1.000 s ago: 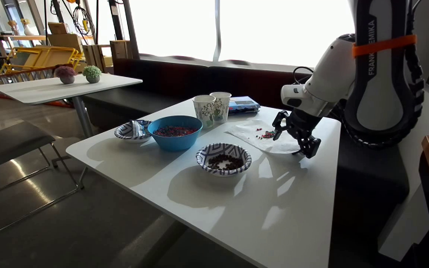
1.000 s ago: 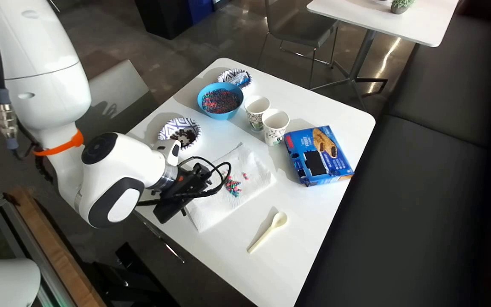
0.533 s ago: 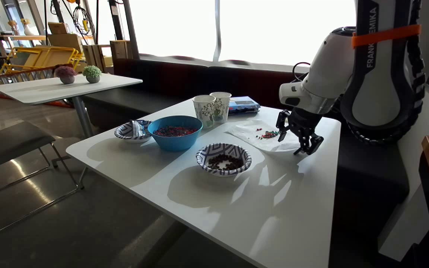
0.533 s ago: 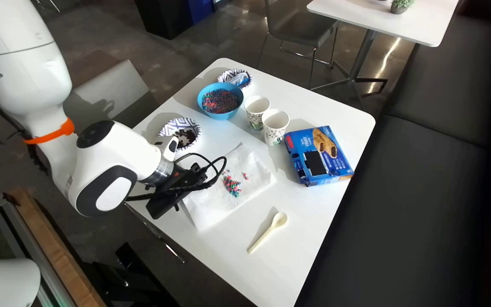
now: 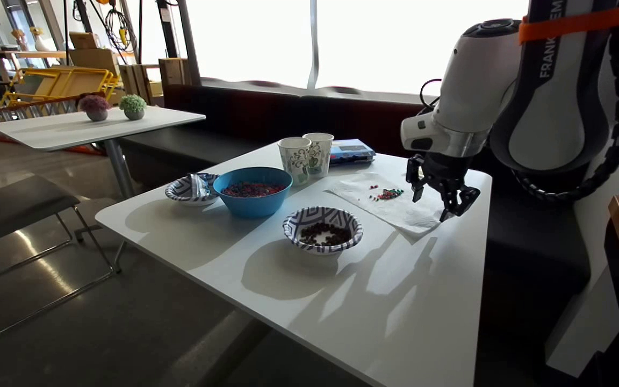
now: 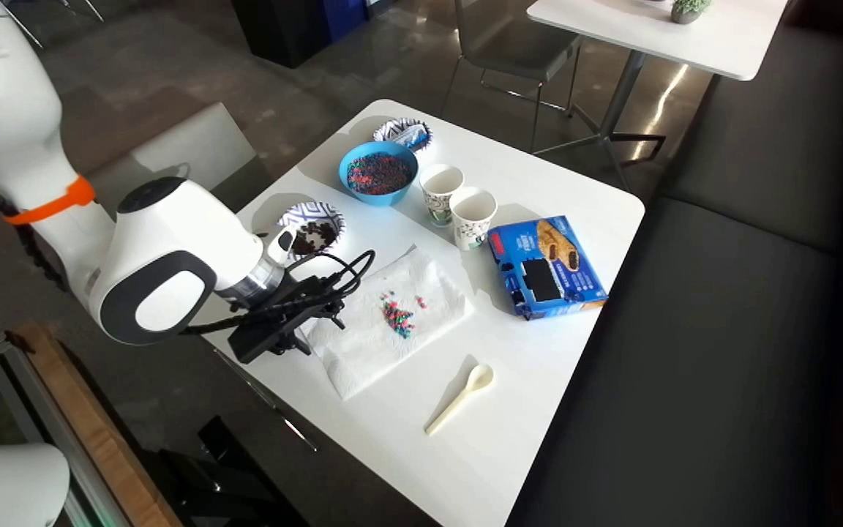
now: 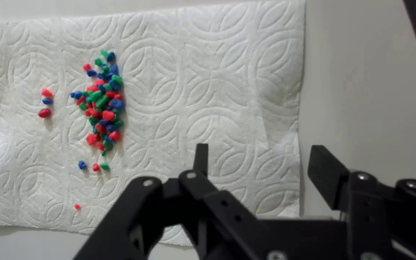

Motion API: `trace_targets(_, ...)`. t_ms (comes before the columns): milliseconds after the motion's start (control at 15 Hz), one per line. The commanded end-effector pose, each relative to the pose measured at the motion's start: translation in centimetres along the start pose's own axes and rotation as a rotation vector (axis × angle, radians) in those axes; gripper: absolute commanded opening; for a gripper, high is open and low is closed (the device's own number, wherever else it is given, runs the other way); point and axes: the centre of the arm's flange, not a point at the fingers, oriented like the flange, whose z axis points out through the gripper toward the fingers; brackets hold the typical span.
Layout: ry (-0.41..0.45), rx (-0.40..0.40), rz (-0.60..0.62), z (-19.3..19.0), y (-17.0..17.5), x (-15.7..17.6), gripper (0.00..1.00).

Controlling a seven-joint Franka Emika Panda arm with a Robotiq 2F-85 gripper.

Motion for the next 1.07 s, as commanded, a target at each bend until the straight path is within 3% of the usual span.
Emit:
trace_targets(0,-0.024,0.031,-0.018,-1.0,-0.4,0.2,0.72)
trace_targets(200,-0.013,0.006,-0.005,-0.4,-0.5,0.3,0.73)
trace_targets(400,0.014,-0.008,0.014,0.1,-0.9,0.5,0.85)
trace_targets(733,0.036,-0.101,0.015,1.2,-1.5,0.3,0.8)
trace_targets(1000,0.057,-0.106,0.024,2.1,-2.5,0.1,0.78)
